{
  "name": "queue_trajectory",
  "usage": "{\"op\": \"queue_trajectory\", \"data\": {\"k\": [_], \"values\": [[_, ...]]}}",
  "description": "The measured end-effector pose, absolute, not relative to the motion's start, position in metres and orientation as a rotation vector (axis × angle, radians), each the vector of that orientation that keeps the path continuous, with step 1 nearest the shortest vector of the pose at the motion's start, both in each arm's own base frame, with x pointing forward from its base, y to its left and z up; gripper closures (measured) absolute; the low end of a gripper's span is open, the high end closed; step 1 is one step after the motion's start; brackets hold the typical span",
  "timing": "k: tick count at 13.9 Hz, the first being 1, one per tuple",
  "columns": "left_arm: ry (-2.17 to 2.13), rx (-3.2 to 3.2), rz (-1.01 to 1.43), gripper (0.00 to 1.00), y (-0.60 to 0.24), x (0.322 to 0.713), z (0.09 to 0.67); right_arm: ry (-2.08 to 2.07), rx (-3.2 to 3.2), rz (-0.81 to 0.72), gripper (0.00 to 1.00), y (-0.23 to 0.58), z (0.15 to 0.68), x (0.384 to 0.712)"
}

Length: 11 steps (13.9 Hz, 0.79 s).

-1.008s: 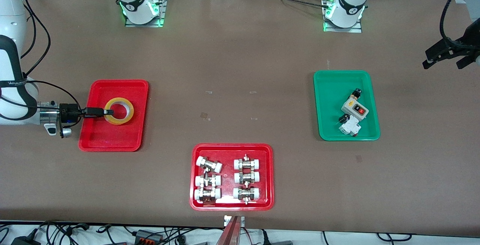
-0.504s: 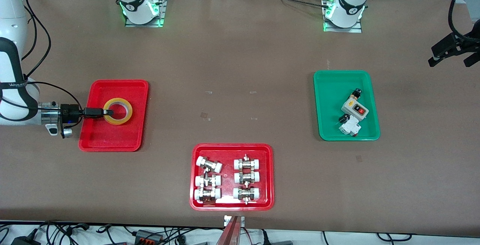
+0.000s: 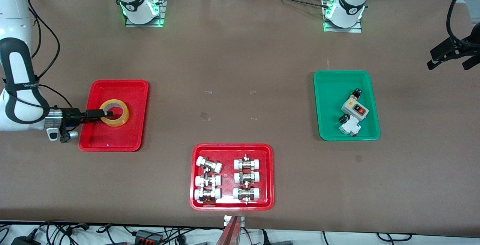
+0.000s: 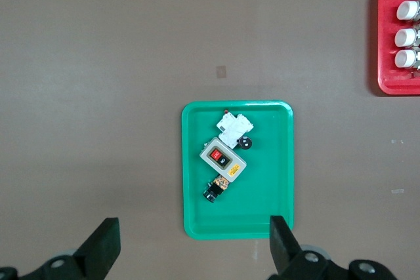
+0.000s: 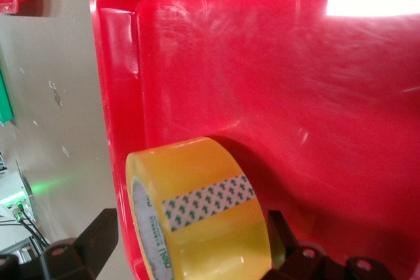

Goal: Left arm passes tape to right arm into tray
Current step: 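Open the right gripper and release the tape in the tray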

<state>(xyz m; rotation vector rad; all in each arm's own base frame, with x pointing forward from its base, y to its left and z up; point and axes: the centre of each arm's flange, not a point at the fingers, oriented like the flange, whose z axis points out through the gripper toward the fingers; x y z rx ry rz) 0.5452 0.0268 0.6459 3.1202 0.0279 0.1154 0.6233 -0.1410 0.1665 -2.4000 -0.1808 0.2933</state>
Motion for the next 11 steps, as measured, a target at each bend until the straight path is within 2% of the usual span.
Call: {"op": "queue_trajectory", "data": {"k": [8, 11], "values": [[0.01, 3.119, 0.155, 0.0, 0.021, 0.546, 0.659, -0.404, -2.594, 0.338, 0.0, -0.128, 0.176, 0.639], [-0.002, 3.12, 0.14, 0.0, 0.017, 0.544, 0.661, -0.466, -2.7, 0.341, 0.0, -0.111, 0.214, 0.654]]}}
